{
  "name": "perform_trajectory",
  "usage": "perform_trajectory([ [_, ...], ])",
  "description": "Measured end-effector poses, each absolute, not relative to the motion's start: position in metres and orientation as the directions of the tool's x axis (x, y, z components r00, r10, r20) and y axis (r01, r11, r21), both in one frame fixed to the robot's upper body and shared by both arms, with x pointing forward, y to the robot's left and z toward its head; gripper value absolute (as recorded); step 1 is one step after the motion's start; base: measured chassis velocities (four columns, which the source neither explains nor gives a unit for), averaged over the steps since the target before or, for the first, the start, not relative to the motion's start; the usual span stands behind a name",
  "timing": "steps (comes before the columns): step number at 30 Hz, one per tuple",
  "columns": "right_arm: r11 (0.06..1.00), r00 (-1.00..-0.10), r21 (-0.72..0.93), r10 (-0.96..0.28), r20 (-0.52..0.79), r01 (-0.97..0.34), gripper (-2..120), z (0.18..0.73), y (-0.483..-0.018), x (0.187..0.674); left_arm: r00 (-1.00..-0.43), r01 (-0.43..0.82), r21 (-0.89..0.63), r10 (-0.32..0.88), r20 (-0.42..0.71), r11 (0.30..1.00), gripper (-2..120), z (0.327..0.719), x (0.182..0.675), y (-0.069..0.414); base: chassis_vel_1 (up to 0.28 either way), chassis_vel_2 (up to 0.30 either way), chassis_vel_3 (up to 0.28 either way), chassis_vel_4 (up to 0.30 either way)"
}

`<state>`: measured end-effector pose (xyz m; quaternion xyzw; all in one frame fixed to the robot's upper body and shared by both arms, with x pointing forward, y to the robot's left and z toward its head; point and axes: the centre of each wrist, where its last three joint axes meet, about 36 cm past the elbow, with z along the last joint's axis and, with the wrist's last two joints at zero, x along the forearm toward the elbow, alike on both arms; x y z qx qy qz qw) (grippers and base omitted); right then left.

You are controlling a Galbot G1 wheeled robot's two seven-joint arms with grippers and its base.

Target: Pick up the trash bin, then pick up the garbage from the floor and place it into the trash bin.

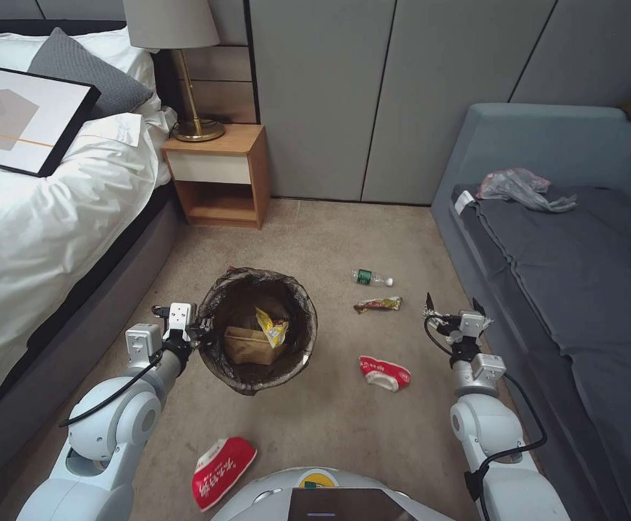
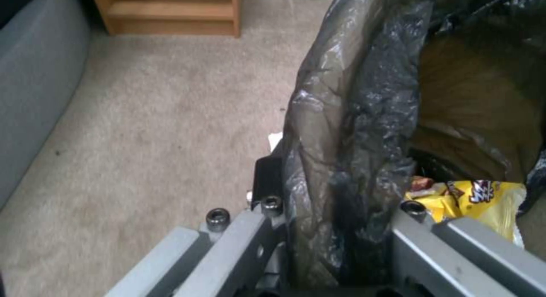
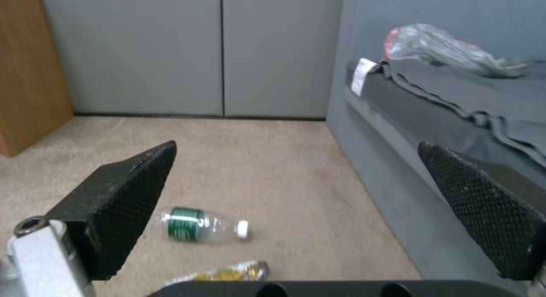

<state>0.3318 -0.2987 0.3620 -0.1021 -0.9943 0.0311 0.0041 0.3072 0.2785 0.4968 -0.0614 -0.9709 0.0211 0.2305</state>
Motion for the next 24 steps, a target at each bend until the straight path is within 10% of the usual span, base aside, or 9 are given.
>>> perform_trajectory([
  [15,0.978,-0.983,-0.104,0.181,-0.003,0.181,100,0.364,-0.298,0.331,-0.885,0.108,-0.071,0.128,0.448,0.992,0,0.496,0.307,0.278,-0.070,0.086,0.078,-0.079],
  [24,0.996,-0.804,0.091,-0.052,0.593,0.003,100,0.436,-0.284,0.372,-0.882,0.097,-0.060,0.114,0.458,0.993,0,0.492,0.309,0.283,0.000,0.000,0.000,0.000],
])
